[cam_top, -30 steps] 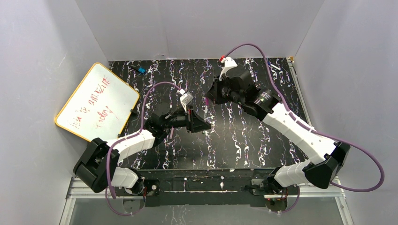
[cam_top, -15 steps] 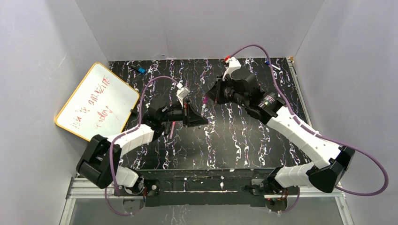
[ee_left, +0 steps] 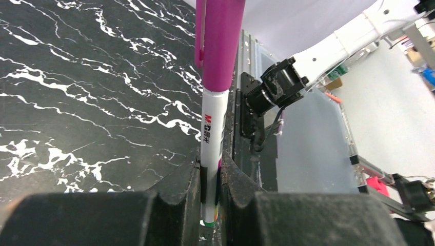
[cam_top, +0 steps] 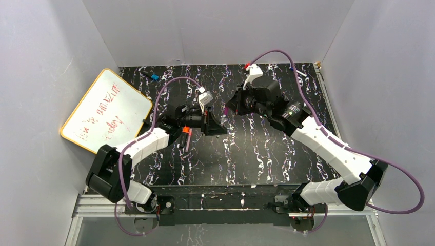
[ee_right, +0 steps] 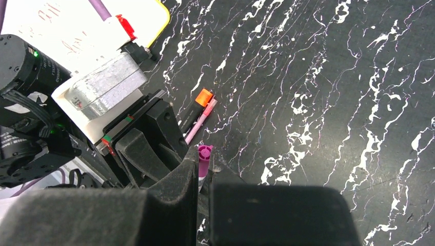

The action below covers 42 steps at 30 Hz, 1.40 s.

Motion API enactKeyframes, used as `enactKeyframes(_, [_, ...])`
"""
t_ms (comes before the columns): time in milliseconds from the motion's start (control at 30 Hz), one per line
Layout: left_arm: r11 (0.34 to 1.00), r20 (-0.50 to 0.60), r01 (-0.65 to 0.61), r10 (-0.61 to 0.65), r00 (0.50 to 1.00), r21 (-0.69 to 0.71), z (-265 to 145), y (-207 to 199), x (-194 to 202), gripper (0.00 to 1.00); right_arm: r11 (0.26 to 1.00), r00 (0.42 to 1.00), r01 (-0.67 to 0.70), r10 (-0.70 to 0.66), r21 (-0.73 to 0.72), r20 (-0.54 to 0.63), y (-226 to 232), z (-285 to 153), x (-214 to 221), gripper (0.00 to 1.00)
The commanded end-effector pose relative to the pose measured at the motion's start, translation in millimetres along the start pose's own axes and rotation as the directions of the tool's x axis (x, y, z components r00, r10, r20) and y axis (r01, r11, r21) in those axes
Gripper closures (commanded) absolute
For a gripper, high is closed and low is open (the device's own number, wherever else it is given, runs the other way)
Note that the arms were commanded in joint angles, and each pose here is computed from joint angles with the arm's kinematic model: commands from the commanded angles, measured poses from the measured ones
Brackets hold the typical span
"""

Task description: Insert the pens into the pen caps

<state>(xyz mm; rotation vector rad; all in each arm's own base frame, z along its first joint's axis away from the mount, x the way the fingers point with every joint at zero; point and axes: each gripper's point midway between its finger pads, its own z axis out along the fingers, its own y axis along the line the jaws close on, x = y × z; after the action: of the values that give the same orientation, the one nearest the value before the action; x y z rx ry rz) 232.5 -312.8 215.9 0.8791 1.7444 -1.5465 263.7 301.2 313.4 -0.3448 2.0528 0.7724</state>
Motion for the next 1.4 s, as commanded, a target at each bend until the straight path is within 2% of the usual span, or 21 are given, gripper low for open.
enactKeyframes(0, [0.981, 0.039, -0.054, 0.062, 0.997, -0.185, -14.0, 27.4, -24.5, 1.00, 0.989, 0.988, -0.007, -0.016, -0.146, -0.154, 32.1, -14.1, 39.3, 0.99])
enactKeyframes(300, [0.966, 0.041, -0.060, 0.073, 0.997, -0.253, -19.8, 40.6, -24.2, 1.00, 0.982, 0.976, -0.006, -0.035, -0.188, -0.216, 38.8, -10.5, 56.6, 0.92])
enactKeyframes(367, [0.962, 0.033, -0.066, 0.078, 0.996, -0.263, -20.4, 43.0, -23.1, 1.00, 0.981, 0.974, -0.005, -0.039, -0.194, -0.223, 39.5, -10.2, 58.3, 0.87])
enactKeyframes(667, [0.963, 0.029, -0.056, 0.066, 0.997, -0.262, -20.6, 43.9, -18.4, 1.00, 0.981, 0.976, 0.019, -0.061, -0.195, -0.208, 38.3, -13.0, 55.2, 0.46])
enactKeyframes(833, [0.963, 0.026, -0.055, 0.064, 0.998, -0.265, -22.5, 43.8, -11.8, 1.00, 0.984, 0.992, 0.052, -0.070, -0.169, -0.101, 30.8, -22.5, 38.9, 0.20])
enactKeyframes(933, [0.964, 0.023, -0.054, 0.062, 0.998, -0.261, -23.6, 42.2, -7.6, 1.00, 0.981, 0.996, 0.083, -0.087, -0.173, -0.017, 28.7, -28.8, 28.4, 0.10])
enactKeyframes(1033, [0.962, 0.016, -0.055, 0.061, 0.998, -0.266, -25.4, 41.5, -3.9, 1.00, 0.975, 0.994, 0.113, -0.109, -0.191, 0.033, 30.4, -28.2, 23.4, 0.06])
enactKeyframes(1233, [0.968, 0.026, -0.051, 0.059, 0.998, -0.247, -26.5, 34.2, -3.2, 1.00, 0.965, 0.988, 0.134, -0.114, -0.227, 0.101, 37.9, -15.4, 13.9, 0.06])
enactKeyframes(1367, [0.972, 0.029, -0.055, 0.063, 0.998, -0.228, -27.1, 27.8, -4.8, 1.00, 0.975, 0.976, 0.141, -0.108, -0.174, 0.188, 30.4, -7.6, -1.2, 0.08])
